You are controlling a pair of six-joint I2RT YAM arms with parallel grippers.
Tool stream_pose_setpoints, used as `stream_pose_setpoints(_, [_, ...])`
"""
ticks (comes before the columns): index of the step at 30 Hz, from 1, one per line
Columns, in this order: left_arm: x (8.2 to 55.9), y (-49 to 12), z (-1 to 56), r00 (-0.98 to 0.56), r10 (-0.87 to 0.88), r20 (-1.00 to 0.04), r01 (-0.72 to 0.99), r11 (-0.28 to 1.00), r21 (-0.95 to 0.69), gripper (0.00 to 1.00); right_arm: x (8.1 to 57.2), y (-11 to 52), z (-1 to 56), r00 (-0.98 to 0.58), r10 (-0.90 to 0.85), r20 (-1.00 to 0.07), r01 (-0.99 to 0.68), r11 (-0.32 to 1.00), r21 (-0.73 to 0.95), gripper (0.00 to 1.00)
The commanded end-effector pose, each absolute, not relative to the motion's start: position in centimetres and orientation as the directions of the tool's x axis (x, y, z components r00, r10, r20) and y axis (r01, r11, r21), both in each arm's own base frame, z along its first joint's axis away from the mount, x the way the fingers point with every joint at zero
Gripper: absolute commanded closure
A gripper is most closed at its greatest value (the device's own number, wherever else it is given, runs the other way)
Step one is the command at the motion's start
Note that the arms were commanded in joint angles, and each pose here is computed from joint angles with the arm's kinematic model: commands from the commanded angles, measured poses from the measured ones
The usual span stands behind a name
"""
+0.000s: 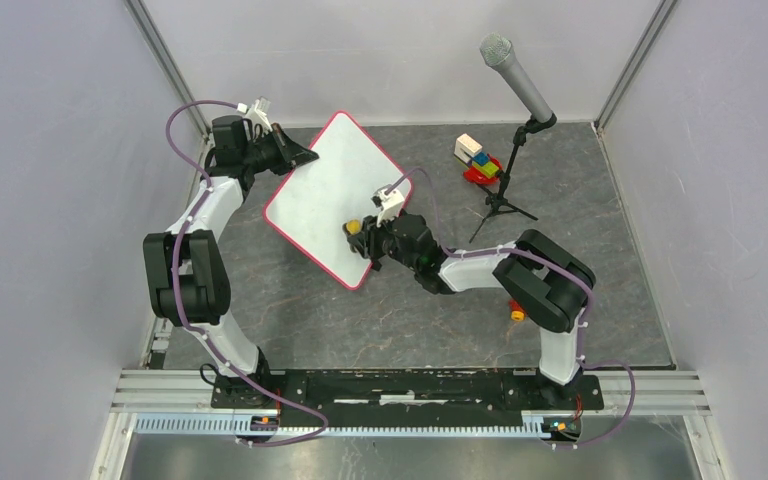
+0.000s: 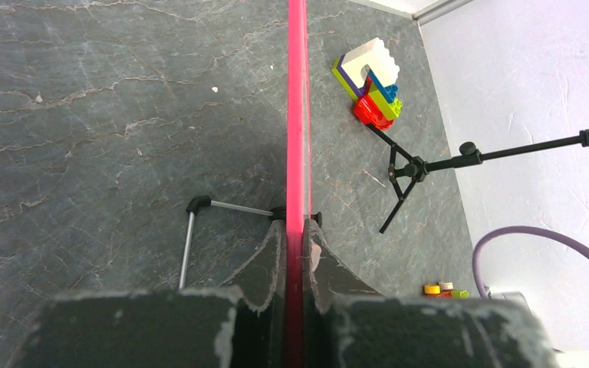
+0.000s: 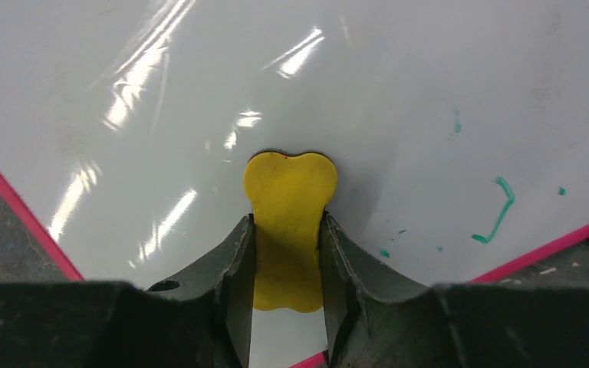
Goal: Erase the whiteboard
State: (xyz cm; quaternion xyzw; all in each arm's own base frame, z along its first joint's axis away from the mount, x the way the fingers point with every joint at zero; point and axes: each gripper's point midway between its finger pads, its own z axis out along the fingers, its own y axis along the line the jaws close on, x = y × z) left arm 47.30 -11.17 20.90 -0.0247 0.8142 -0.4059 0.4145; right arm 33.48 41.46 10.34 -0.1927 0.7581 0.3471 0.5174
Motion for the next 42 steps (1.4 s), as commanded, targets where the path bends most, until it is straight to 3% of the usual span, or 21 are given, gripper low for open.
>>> stream_pose_setpoints(1, [45.6,-12.3,19.6,-0.729,-0.382,-0.568,0.230,0.644,-0.729,0.98,36.2,38.7,9.1,-0.403,0.166,-0.900,-0.543,0.748,0.382,0.69])
stream_pose_setpoints(7, [45.6,-12.1,19.4,-0.728,-0.378,-0.571,0.228,0.653,-0.722,0.98,38.4,36.2,6.4,-0.458,0.233,-0.858,-0.449,0.772,0.449,0.70])
stream_pose_setpoints(13, [45.7,-12.1,19.3,-0.729,-0.377,-0.571,0.227,0.654,-0.722,0.98,38.0,37.3,7.2,-0.465,0.245,-0.851,-0.481,0.737,0.475,0.71])
stream_pose_setpoints(20, [45.6,-12.3,19.5,-0.731,-0.380,-0.567,0.227,0.647,-0.728,0.98,32.3,41.5,10.7,-0.429,0.260,-0.865,-0.587,0.647,0.486,0.71])
stream_pose_setpoints(26, [45.6,-12.2,19.3,-0.732,-0.379,-0.566,0.226,0.648,-0.727,0.98,28.4,44.6,10.6,-0.425,0.306,-0.852,-0.627,0.579,0.521,0.71])
stream_pose_setpoints(35, [45.6,-12.3,19.4,-0.731,-0.378,-0.568,0.229,0.648,-0.726,0.98,34.3,37.0,7.8,-0.403,0.406,-0.820,-0.455,0.688,0.565,0.71])
stream_pose_setpoints(42, [45.6,-12.2,19.2,-0.732,-0.378,-0.567,0.226,0.650,-0.725,0.98,35.6,38.2,8.6,-0.389,0.339,-0.857,-0.499,0.704,0.505,0.70])
